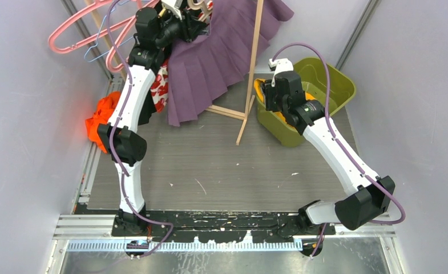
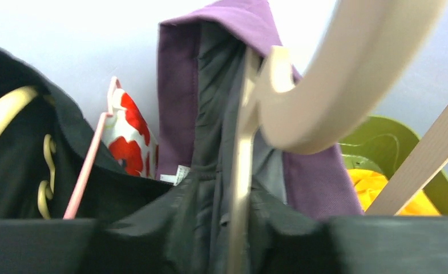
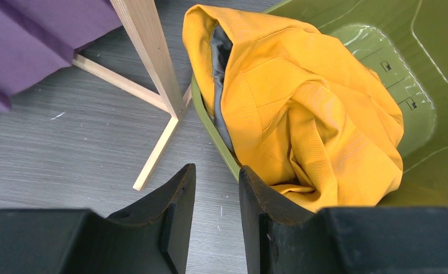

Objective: Remove the skirt from the hanger
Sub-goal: Pick up the hanger from the clothesline.

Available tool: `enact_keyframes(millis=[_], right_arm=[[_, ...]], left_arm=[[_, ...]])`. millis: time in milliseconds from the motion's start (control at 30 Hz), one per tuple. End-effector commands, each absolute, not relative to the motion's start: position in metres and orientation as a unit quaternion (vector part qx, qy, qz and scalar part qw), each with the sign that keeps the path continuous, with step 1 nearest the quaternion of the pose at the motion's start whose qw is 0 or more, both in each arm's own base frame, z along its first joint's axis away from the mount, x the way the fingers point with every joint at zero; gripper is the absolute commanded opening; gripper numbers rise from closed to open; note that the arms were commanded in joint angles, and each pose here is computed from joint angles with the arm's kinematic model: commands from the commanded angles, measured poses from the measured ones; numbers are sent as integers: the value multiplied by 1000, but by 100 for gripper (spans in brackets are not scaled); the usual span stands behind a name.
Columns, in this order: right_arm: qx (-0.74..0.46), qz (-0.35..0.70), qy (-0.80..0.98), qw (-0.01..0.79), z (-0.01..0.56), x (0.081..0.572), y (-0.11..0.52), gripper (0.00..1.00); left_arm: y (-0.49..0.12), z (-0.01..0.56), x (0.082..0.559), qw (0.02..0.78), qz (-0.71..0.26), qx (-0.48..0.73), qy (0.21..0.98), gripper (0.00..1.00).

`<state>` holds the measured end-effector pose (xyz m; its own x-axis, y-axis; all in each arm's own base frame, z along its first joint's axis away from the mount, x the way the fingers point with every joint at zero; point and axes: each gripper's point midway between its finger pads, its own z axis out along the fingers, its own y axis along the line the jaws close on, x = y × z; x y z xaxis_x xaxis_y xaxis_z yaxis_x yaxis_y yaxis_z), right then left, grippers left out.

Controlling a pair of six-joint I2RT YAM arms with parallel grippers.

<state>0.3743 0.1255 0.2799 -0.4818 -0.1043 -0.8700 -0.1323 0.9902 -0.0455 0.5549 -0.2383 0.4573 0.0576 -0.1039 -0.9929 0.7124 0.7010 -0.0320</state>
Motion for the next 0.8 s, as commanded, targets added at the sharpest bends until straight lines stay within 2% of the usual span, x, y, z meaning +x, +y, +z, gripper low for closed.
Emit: enact_keyframes(millis=[0, 33, 67, 300, 767], right_arm=[[-58, 22, 843, 534, 299, 382, 127, 40], [-58, 21, 844, 533, 299, 381, 127, 40], [-58, 20, 844, 533, 299, 381, 126, 39], [-58, 24, 845, 532, 297, 382, 128, 39], [-59, 31, 849, 524, 286, 381, 131, 39]], left_arm=[[-242, 448, 567, 687, -281, 236, 627, 20], [-242, 448, 567, 687, -281, 236, 627, 8], [-242, 448, 566, 686, -282, 236, 628, 1], [-244, 464, 550, 687, -302, 248, 613, 0], [-199, 549, 480, 779, -290, 197, 520, 0]])
